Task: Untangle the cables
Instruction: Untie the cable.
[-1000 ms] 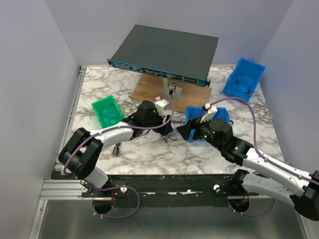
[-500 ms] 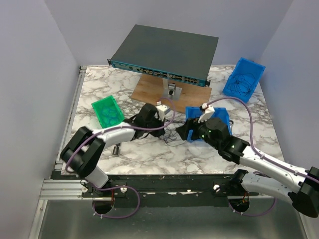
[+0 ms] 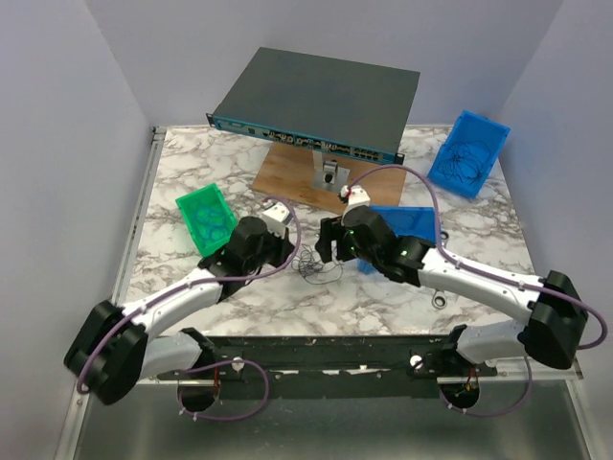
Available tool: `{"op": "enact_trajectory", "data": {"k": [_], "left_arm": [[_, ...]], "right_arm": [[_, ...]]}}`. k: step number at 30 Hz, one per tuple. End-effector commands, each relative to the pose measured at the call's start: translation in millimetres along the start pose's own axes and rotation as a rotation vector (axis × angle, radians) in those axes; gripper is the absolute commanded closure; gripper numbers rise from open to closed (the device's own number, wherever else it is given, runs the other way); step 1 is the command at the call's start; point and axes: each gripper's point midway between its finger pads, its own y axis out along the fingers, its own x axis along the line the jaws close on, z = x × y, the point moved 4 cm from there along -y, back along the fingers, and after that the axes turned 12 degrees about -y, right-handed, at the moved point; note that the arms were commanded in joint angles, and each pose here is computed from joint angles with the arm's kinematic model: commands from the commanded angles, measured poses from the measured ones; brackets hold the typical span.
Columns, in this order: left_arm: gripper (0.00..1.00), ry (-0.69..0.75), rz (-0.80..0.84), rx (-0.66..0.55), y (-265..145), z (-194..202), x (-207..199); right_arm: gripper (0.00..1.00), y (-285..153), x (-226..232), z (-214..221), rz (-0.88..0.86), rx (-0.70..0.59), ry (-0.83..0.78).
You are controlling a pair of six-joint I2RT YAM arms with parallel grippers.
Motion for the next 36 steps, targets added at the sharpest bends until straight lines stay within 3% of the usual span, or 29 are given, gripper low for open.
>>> {"op": "enact_trajectory", "data": {"k": [1,4,10,16,23,36], "left_arm": [[1.00,-0.064,-0.164,-0.217,-27.0,-23.8,31.2],[1.00,-0.079,-0.141,-0.260,-33.8,-23.7,33.5],[1.00,-0.098,-0.093,-0.184,-26.4,-20.3,26.7],[1.00,-0.103,-0.101,-0.176,-26.0,-20.5,27.7],[1.00,-0.105,-0.111,-0.178,-27.1,-20.8,29.5],[1.00,-0.103,-0.088,-0.188,-28.9,-22.6,26.2]], "right_arm": [[0.25,16.6,0.5,2.9,0.089,0.082,-0.071],[0.26,29.9,2.8,4.7,0.120,0.117,-0.079],[0.27,53.8,14.6,24.2,0.092,0.205,-0.047],[0.29,69.9,28.8,36.2,0.012,0.213,-0.008],[0.42,78.2,33.9,42.4,-0.015,0.234,-0.023],[0.34,29.8,15.7,1.2,0.046,0.121,-0.043]]}}
